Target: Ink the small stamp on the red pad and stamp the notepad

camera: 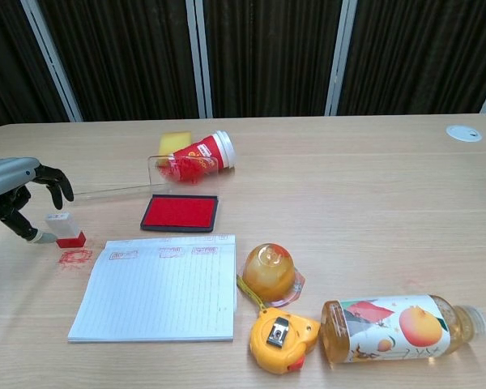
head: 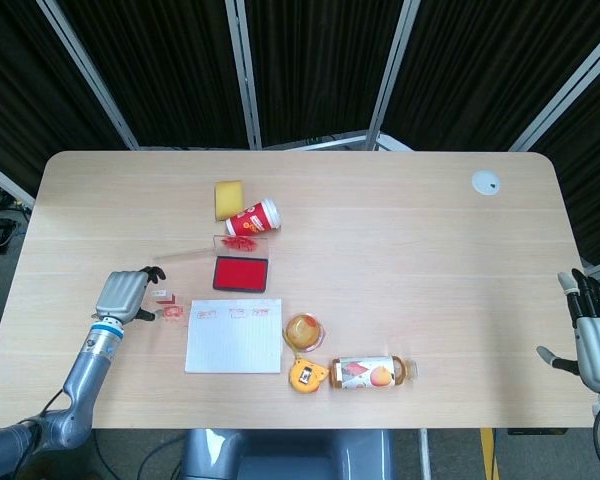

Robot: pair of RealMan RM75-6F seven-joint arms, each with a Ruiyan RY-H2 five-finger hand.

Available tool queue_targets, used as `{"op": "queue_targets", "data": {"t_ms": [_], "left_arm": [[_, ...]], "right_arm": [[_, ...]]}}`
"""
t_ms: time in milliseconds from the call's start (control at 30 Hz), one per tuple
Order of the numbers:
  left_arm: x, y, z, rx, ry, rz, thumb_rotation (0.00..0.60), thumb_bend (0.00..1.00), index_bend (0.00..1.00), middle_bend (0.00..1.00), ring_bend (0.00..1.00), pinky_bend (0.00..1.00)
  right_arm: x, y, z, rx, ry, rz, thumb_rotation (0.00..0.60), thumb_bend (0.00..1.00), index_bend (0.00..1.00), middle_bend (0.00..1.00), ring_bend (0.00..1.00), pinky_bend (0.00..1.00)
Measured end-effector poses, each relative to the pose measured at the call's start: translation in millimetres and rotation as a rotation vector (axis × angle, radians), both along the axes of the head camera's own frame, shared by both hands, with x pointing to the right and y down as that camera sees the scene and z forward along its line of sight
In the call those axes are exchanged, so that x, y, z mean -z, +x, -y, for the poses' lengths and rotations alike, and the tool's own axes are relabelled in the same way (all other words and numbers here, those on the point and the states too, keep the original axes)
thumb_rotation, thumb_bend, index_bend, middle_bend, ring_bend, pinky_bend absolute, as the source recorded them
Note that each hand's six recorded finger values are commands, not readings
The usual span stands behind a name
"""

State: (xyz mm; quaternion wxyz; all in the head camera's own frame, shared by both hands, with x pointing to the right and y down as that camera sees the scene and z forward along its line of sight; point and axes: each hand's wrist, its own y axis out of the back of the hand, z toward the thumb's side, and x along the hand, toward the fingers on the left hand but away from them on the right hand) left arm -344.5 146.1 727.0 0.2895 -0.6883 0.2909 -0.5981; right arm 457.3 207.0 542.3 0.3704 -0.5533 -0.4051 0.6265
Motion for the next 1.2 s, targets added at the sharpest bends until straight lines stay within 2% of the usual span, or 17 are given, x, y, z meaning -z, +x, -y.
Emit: {"op": "queue_targets", "data": {"t_ms": [300,1200], "left_arm": [[-4,-1,0,-0.011,-0.001,0.011,0.600,0.26,0.41,0.42,0.83,0.88],[-13,0,3,-0.010,-0.008,0.029,0.600,0.30,0.48,0.49,0.83,0.88]], "right_arm": [[-2,4,0,-0.012,-0.007,-0.006,0.600,0.00,0.00,0.00,0.00,0.00],[-6,7,1,-0.025,-0.017,-0.013,0.600,0.00,0.00,0.00,0.00,0.00]]}}
